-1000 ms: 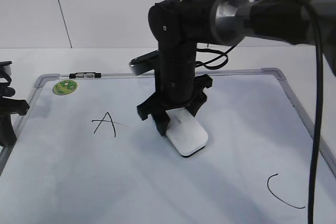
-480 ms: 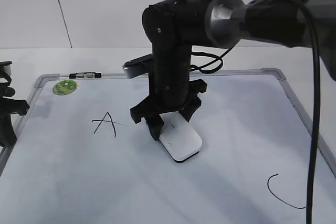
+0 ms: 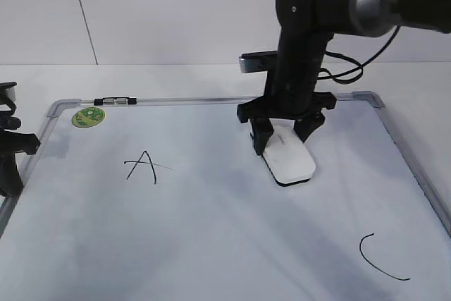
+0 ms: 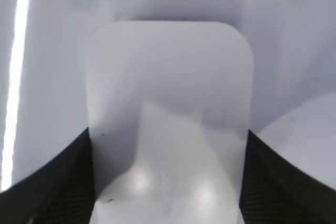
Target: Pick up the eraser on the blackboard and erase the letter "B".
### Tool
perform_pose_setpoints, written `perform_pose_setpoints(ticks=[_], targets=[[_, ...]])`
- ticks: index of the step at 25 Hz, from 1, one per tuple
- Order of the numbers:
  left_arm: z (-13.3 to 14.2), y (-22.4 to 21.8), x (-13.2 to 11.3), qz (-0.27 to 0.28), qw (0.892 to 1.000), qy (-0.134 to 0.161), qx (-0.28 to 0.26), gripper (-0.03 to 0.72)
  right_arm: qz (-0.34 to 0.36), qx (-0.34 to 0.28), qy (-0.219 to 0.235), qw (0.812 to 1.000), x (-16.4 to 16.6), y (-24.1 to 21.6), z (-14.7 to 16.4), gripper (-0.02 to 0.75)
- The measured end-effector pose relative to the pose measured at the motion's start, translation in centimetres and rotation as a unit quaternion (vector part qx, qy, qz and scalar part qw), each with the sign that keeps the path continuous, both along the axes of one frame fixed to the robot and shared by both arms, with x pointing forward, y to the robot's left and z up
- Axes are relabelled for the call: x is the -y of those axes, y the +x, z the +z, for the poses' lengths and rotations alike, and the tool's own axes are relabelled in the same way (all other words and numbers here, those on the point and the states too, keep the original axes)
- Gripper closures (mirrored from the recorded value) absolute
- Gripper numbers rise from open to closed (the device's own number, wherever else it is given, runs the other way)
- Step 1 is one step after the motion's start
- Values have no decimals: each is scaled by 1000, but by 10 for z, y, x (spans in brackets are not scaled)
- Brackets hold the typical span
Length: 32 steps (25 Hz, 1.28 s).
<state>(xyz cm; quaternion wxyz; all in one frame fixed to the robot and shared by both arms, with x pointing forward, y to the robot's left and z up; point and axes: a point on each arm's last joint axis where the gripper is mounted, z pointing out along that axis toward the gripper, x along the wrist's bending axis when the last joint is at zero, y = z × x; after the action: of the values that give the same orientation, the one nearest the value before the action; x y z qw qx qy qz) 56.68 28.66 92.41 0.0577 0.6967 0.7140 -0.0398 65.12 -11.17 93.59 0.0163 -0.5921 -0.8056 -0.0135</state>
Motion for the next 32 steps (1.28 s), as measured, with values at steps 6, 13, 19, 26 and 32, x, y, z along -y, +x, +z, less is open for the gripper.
perform_pose_setpoints(ticks=[6, 13, 19, 26, 32], targets=[[0, 0, 0, 0, 1000, 0, 0, 668, -19, 3, 3, 1000, 15, 6, 3, 224], [0, -1, 0, 0, 1000, 0, -3, 667, -21, 16, 16, 1000, 19, 3, 17, 224], [0, -1, 0, -1, 1000, 0, -4, 667, -20, 62, 20, 998, 31, -7, 67, 224], [0, -1, 0, -2, 1000, 1, -5, 666, -19, 109, 32, 993, 39, -27, 115, 224], [0, -1, 0, -2, 1000, 1, -5, 666, -28, 114, -1, 993, 62, -54, 127, 224]])
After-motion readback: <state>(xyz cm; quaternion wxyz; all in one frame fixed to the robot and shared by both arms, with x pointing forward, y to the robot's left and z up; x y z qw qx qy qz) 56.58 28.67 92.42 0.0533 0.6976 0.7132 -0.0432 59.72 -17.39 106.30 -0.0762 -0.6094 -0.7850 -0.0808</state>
